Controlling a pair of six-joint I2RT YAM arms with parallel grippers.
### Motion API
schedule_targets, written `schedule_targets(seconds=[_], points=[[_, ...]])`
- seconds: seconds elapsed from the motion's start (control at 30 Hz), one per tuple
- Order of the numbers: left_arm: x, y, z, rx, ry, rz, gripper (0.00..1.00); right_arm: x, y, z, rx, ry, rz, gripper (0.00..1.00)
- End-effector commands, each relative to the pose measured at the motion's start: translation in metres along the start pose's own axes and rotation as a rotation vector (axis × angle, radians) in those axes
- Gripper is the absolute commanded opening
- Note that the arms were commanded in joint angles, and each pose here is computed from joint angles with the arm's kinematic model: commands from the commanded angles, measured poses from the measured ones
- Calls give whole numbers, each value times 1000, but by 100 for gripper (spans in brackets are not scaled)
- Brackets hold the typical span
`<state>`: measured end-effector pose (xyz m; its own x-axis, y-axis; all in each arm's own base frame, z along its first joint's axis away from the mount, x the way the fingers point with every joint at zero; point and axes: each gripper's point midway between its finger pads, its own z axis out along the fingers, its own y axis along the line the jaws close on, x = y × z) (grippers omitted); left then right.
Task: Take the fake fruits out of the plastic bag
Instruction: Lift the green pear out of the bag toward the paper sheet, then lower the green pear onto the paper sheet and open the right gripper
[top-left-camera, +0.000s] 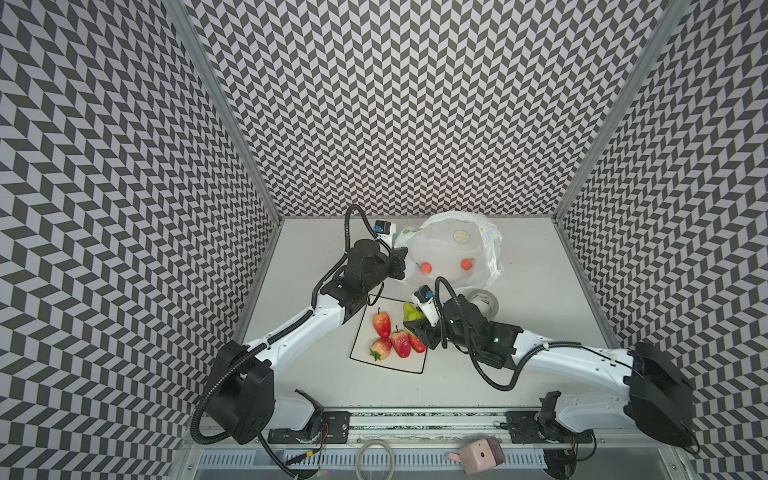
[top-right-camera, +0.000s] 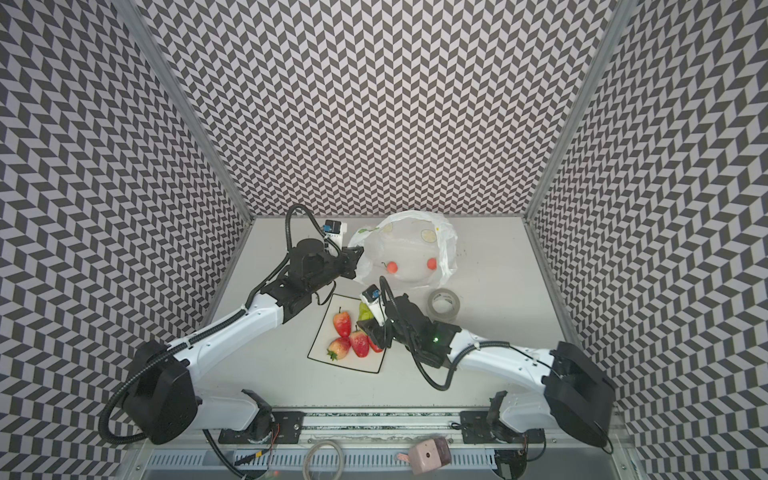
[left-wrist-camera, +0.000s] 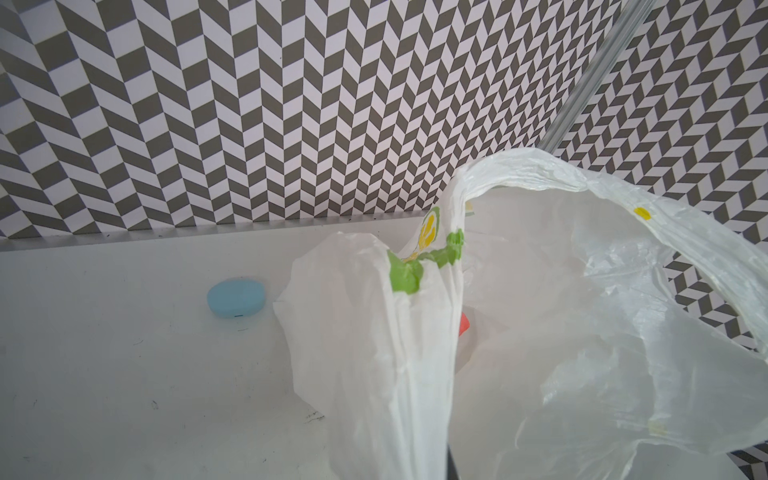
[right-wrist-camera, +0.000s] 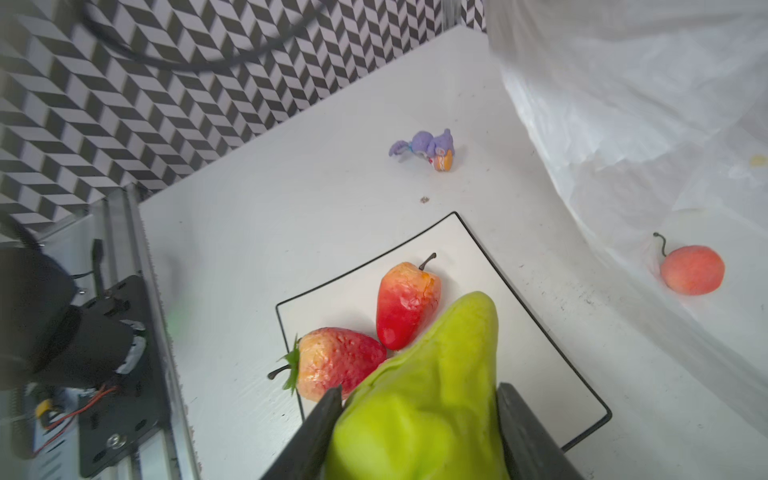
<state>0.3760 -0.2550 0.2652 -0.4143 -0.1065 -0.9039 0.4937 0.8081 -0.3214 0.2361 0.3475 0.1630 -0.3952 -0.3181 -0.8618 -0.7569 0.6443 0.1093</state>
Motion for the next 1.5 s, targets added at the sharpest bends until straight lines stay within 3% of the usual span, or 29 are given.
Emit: schedule_targets(seconds=[0.0,0.47,0.9,1.23,1.47], points=[[-14,-3,0,7,-34,6,0,-32,-8,18,64,-83,63,46],[-6,-1,-7,6,-22,-3,0,1,-52,88,224,51,191,47],[-7,-2,-9,7,-30,-4,0,28,-55,110,228,128,198,55],[-7,-1,-9,4,-30,-3,0,10,-52,98,218,92,193,76],[-10,-2,-9,5,-37,4,0,-33,-40,57,186,-30,191,80]])
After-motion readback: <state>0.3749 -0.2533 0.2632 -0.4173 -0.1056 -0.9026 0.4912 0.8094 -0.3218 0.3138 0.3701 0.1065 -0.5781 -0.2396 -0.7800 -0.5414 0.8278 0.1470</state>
